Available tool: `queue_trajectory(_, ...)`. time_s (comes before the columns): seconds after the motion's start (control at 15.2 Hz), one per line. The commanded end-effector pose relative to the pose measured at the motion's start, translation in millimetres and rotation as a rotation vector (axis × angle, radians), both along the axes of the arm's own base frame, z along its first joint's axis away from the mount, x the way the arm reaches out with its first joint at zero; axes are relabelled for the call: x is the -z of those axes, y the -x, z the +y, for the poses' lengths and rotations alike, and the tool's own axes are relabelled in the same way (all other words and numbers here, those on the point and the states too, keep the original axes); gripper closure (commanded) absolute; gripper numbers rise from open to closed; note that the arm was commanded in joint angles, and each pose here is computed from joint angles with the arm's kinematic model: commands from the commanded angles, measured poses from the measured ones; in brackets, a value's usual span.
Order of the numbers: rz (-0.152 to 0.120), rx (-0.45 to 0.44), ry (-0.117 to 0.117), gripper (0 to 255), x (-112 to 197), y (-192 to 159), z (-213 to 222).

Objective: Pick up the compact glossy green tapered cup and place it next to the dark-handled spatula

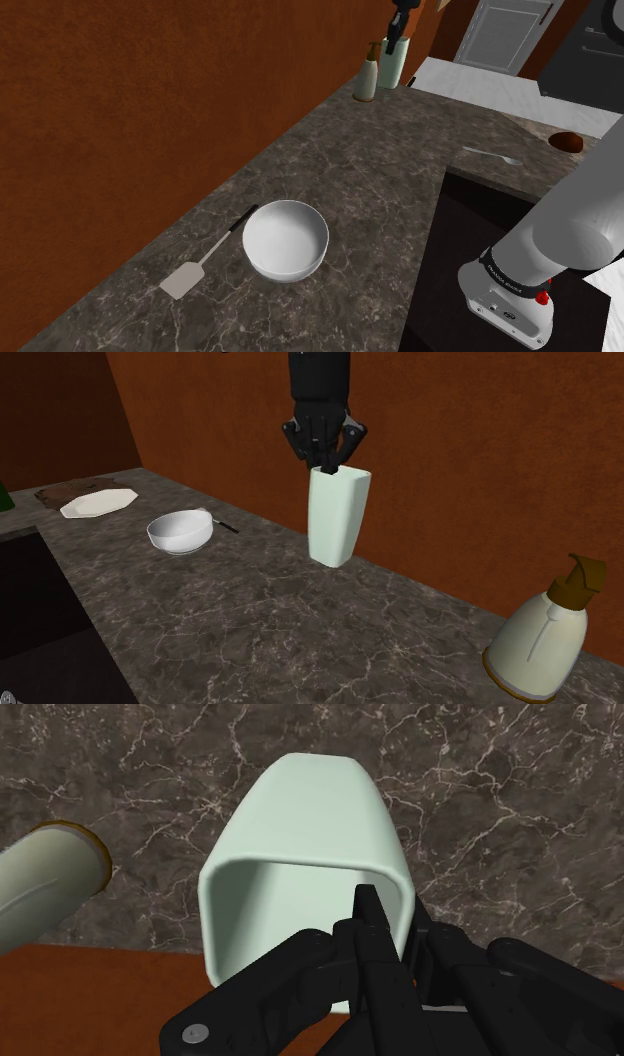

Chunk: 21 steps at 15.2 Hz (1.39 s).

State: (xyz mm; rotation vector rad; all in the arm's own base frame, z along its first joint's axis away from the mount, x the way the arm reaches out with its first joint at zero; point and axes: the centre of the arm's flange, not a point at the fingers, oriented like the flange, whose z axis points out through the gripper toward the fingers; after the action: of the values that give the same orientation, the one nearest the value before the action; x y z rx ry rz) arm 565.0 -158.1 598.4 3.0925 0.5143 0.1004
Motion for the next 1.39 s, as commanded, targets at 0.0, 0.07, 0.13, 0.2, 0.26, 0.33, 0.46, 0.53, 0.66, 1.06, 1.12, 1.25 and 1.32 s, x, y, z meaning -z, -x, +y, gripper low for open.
queue_trajectory(0.0, 0.000, 0.000, 0.000, 255, -3, 6, 18)
queue_trajectory(0.07, 0.000, 0.000, 0.000, 255, -3, 9, 30)
queue_trajectory(0.13, 0.000, 0.000, 0.000, 255, -3, 13, 43)
queue_trajectory(0.2, 0.000, 0.000, 0.000, 255, -4, 17, 56)
queue_trajectory(0.26, 0.000, 0.000, 0.000, 255, -4, 21, 68)
queue_trajectory(0.33, 0.000, 0.000, 0.000, 255, -4, 25, 81)
queue_trajectory(0.46, 0.000, 0.000, 0.000, 255, -4, 33, 106)
queue_trajectory(0.53, 0.000, 0.000, 0.000, 255, -4, 37, 119)
queue_trajectory(0.66, 0.000, 0.000, 0.000, 255, -4, 45, 144)
queue_trajectory(1.06, 0.000, 0.000, 0.000, 255, -4, 69, 219)
queue_trajectory(1.12, 0.000, 0.000, 0.000, 255, -4, 72, 232)
queue_trajectory(1.25, 0.000, 0.000, 0.000, 255, -4, 80, 257)
queue_trajectory(1.32, 0.000, 0.000, 0.000, 255, -4, 84, 270)
